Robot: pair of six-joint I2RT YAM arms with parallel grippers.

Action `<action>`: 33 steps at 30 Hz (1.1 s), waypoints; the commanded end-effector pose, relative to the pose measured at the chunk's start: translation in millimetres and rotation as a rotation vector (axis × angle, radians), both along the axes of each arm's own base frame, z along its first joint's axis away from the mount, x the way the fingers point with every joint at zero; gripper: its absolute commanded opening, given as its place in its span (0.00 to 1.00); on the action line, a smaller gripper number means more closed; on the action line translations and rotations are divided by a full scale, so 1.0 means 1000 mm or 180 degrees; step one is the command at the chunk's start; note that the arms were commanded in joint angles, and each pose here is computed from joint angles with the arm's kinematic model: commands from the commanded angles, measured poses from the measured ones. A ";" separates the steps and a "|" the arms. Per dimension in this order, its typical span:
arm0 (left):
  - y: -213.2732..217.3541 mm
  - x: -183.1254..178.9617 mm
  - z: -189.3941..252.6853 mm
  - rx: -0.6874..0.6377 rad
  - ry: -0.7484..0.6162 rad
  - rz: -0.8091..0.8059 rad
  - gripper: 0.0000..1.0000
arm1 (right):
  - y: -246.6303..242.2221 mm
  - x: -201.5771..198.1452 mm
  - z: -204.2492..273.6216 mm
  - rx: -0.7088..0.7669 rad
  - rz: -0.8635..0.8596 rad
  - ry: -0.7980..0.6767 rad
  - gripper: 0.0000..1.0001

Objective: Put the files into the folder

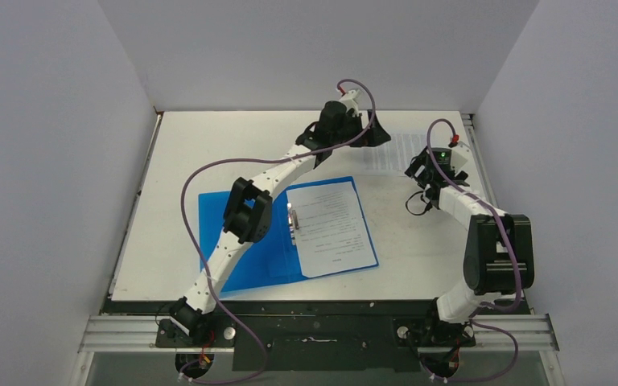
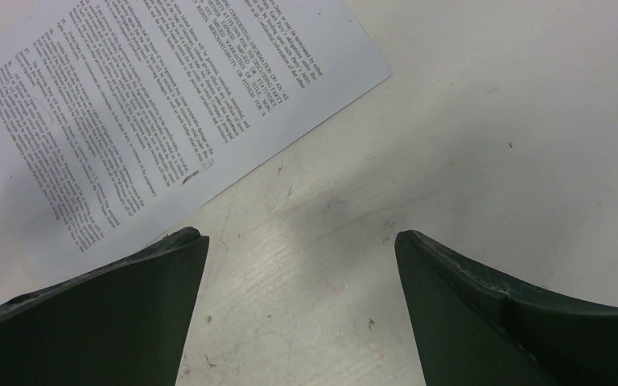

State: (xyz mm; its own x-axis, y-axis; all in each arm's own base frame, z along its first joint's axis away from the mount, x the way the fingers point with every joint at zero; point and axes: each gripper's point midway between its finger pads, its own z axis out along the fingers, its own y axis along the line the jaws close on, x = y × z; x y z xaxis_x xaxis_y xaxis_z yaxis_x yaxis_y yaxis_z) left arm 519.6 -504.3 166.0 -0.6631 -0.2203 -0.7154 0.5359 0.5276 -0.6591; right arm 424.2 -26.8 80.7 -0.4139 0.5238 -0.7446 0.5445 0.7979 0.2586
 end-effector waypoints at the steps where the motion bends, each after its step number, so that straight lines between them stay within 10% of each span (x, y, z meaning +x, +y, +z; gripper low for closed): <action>1: -0.003 0.018 0.016 -0.0321 -0.0141 0.0079 0.91 | 0.005 0.020 0.003 0.0222 -0.0024 -0.0243 0.90; 15: -0.002 0.028 -0.078 -0.0223 0.0301 0.0095 0.93 | 0.012 0.041 -0.038 0.0602 0.0005 -0.0216 0.90; 33: -0.015 -0.042 -0.120 0.0178 0.0812 -0.0640 0.91 | 0.039 0.027 -0.073 0.1110 0.0121 -0.0187 0.90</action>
State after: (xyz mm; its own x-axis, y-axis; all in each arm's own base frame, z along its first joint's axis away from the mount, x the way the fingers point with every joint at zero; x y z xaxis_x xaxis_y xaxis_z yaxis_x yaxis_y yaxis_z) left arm 512.6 -512.7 60.1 -0.8001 -0.1501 -0.5809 0.4607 0.4664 -0.7551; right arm 471.4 2.9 39.4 -0.3461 0.7007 -0.6239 0.4570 0.7067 0.5402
